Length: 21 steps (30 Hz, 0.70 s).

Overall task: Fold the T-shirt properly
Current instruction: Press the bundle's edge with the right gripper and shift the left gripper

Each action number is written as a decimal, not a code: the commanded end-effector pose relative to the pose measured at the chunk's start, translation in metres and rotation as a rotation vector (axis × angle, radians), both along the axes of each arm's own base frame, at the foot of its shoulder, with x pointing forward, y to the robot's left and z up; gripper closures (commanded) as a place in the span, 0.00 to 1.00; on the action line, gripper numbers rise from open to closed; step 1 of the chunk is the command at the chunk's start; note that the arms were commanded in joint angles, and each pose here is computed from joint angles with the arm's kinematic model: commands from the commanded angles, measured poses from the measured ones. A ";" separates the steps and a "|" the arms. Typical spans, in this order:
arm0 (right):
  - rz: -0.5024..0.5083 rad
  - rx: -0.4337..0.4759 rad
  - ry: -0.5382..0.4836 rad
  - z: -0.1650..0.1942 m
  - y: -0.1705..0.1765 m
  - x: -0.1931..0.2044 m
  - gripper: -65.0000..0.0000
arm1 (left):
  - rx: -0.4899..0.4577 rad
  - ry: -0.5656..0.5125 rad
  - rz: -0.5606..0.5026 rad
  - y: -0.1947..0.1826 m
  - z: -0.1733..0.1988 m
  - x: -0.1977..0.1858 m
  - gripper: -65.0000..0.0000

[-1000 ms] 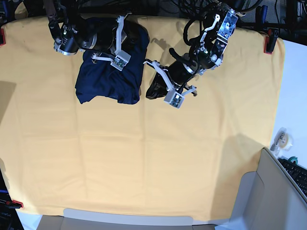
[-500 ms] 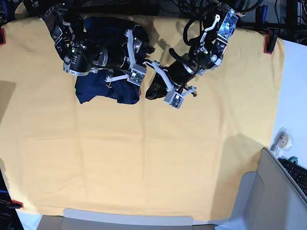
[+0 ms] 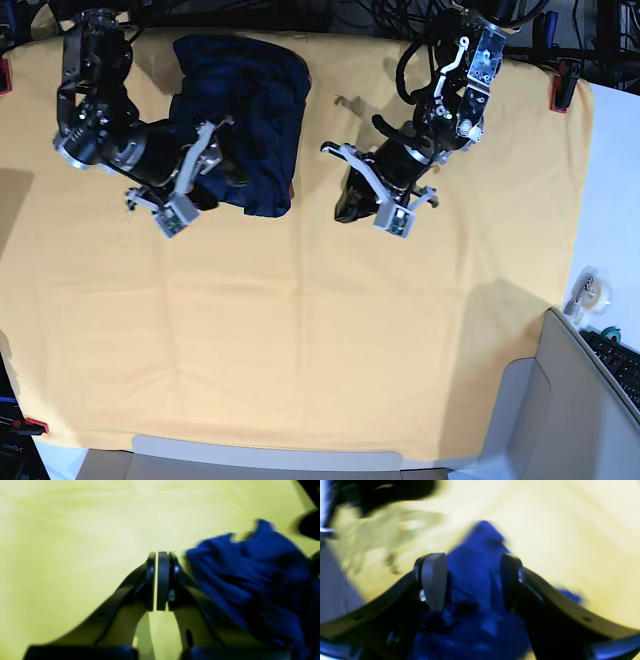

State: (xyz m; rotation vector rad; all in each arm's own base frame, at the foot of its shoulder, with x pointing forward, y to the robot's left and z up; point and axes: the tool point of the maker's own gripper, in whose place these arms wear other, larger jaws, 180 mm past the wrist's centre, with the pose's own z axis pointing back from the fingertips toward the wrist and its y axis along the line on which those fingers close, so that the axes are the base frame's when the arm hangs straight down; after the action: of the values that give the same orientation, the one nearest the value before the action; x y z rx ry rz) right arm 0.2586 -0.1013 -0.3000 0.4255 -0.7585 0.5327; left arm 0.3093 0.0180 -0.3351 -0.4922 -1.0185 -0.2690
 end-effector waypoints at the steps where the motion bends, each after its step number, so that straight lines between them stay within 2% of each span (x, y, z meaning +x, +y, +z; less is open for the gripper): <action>1: -0.048 0.030 -0.021 0.006 -0.008 0.000 0.51 | -0.028 -0.054 0.002 -0.002 0.017 0.007 1.00; 3: -0.123 0.038 -0.002 0.001 -0.023 -0.005 0.62 | -0.026 -0.054 0.012 0.002 0.016 0.009 1.00; 7: -0.127 0.051 0.027 -0.007 -0.019 -0.013 0.96 | -0.022 -0.059 0.045 0.014 0.018 0.013 1.00; 8: -0.121 0.061 0.031 -0.008 -0.014 -0.015 1.00 | -0.021 -0.061 0.052 0.016 0.018 0.015 1.00; 15: -0.091 0.088 0.051 -0.011 0.002 -0.019 1.00 | -0.007 -0.085 0.160 0.056 0.025 0.029 1.00; 21: -0.267 0.142 0.190 -0.031 -0.010 -0.024 1.00 | 0.006 -0.091 0.217 0.080 0.027 0.033 1.00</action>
State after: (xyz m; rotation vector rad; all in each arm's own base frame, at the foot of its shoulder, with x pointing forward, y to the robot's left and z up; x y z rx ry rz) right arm 0.2281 -0.1139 -0.3417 0.4744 -0.6134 0.1699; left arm 0.3370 0.0985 -0.3236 -0.3502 -1.0971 -0.0940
